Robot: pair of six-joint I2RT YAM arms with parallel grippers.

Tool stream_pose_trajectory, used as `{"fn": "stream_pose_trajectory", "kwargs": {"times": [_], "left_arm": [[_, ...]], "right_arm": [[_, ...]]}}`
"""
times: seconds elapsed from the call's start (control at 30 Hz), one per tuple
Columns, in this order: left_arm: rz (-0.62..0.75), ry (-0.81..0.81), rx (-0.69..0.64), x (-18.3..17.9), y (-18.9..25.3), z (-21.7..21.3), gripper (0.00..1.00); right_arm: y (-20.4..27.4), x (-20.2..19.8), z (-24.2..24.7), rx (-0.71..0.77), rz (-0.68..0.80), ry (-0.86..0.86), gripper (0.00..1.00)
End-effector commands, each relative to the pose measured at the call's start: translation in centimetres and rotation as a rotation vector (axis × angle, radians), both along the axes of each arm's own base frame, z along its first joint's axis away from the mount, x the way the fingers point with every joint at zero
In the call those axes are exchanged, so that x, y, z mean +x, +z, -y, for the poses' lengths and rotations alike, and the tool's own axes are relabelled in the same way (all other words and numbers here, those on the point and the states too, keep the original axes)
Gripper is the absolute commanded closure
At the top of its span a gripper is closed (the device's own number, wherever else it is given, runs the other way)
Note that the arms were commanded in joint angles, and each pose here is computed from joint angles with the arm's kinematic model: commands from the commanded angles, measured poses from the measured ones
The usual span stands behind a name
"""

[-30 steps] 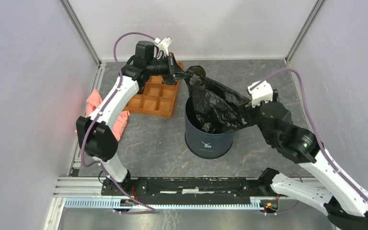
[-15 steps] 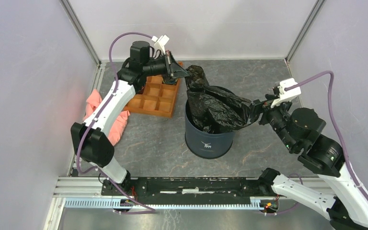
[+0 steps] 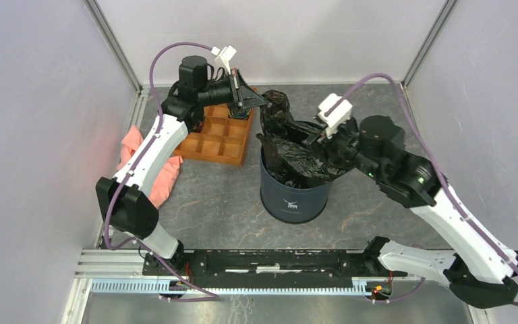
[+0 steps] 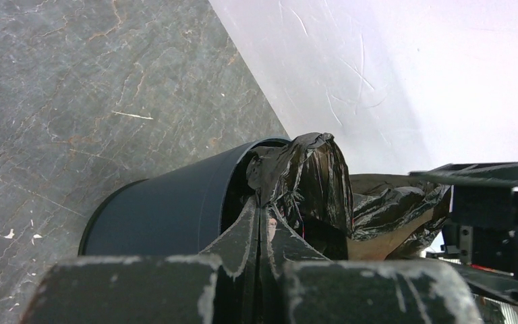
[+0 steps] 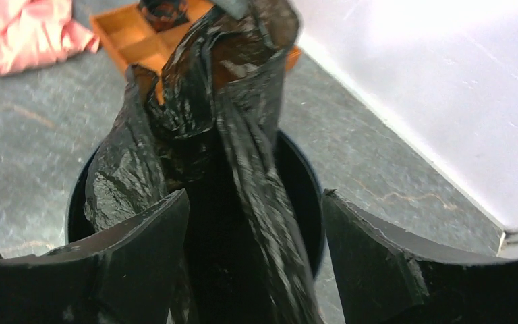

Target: Put the trash bags into the trash bin

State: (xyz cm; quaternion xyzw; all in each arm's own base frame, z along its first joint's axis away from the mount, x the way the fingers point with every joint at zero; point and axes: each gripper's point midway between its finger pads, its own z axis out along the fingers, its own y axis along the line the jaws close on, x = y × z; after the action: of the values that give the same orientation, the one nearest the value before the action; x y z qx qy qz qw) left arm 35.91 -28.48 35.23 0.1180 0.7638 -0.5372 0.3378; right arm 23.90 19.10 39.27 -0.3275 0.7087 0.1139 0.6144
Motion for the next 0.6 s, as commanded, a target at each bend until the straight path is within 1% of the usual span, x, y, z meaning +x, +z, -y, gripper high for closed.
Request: {"fn": "stream_pose_trajectory", "kwargs": {"times": [0.0,0.07,0.1,0.13,0.2,0.23,0.3,0.33,0.43,0.5,0.57], "left_arm": [[0.019,-0.017,-0.039,-0.3,1.8,0.0,0.98],[0.016,-0.023,-0.035,-0.2,1.6,0.1,0.98],[0.016,-0.024,-0.035,-0.2,1.6,0.2,0.98],[0.017,-0.025,-0.035,-0.2,1.6,0.2,0.98],[0.022,-0.026,-0.034,-0.1,1.6,0.2,0.98],[0.023,-0.026,-0.033,-0.1,1.6,0.2,0.98],[0.025,-0.027,-0.027,0.0,1.4,0.2,0.98],[0.021,-0.027,-0.023,0.0,1.2,0.2,0.98],[0.021,-0.018,-0.003,0.4,0.6,0.1,0.98],[0.019,0.001,0.018,0.9,-0.2,-0.1,0.98],[0.007,0.020,0.045,1.4,-1.2,-0.3,0.98]], "right_arm": [[-0.1,0.7,-1.8,-0.036,0.038,0.105,0.25],[-0.9,1.5,-1.4,-0.032,0.022,0.085,0.35],[-1.3,1.9,-1.3,-0.028,0.011,0.073,0.38],[-1.4,2.4,-0.7,-0.017,0.008,0.041,0.43],[-1.2,3.6,0.9,0.027,0.014,-0.050,0.70],[-0.9,4.0,1.5,0.059,0.023,-0.081,0.74],[-0.8,4.8,2.7,0.108,0.023,-0.135,0.80],[-1.1,5.2,3.4,0.120,0.012,-0.164,0.85],[-2.8,6.8,5.5,0.141,-0.041,-0.245,0.94],[-4.5,7.7,7.3,0.156,-0.082,-0.294,0.98],[-6.7,8.7,9.1,0.160,-0.122,-0.336,0.98]]}}
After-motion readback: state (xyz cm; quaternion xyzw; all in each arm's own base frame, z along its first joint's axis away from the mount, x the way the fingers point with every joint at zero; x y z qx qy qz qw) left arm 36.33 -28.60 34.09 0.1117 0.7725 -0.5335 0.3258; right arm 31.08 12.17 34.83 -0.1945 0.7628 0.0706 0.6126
